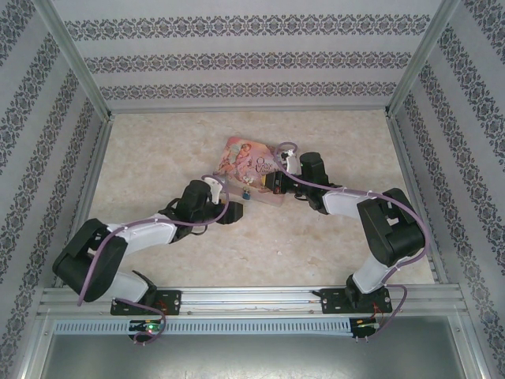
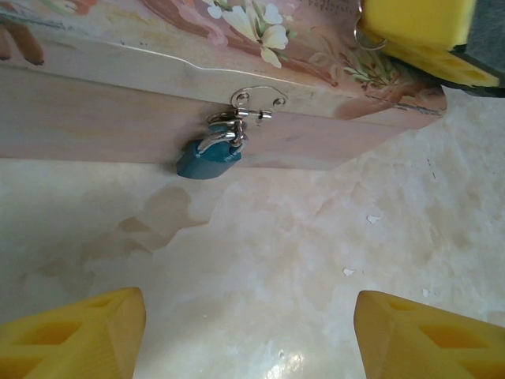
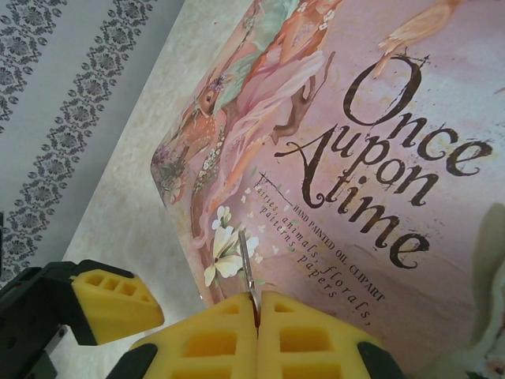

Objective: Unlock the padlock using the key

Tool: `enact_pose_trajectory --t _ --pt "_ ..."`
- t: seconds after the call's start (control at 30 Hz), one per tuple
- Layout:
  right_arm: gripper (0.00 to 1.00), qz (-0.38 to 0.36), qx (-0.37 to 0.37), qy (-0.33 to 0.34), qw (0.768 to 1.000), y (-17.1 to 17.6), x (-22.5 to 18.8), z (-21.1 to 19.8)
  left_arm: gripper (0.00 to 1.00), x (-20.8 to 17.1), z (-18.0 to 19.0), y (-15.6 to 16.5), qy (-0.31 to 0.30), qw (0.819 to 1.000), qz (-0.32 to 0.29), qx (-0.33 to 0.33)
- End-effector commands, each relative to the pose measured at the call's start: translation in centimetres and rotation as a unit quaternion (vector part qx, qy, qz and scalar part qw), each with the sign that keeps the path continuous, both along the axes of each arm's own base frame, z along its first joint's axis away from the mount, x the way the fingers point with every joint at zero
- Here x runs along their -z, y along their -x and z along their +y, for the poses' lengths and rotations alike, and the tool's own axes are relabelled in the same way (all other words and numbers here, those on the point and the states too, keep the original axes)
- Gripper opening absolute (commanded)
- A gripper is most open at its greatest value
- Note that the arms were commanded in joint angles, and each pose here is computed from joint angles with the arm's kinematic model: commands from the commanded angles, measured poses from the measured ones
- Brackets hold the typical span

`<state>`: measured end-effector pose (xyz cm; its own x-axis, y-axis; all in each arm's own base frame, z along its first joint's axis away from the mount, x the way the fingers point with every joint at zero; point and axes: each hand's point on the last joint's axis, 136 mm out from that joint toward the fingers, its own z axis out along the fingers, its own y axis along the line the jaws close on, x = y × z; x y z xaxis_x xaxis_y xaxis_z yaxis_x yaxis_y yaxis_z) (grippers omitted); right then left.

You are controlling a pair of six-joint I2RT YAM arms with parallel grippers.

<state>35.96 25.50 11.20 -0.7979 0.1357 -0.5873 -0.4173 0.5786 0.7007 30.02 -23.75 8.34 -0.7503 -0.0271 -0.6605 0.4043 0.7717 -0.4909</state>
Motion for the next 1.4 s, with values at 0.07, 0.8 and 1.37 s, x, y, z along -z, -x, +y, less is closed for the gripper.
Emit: enact_pose_trajectory --t 0.07,0.8,1.37 --pt "0.00 0.044 0.001 0.032 0.999 1.8 3.0 -0.5 0.70 -1.2 -1.1 -2.6 0.020 0.999 -0.047 0.003" --pt "0.00 0.040 -0.004 0.041 0.998 2.2 3.1 -0.6 0.67 1.7 -3.0 -6.2 0.038 0.999 -0.032 0.017" --pt "0.00 0.039 -0.006 0.045 0.998 2.1 3.2 -0.3 0.56 3.3 -4.3 -6.1 0.066 0.997 -0.001 0.026"
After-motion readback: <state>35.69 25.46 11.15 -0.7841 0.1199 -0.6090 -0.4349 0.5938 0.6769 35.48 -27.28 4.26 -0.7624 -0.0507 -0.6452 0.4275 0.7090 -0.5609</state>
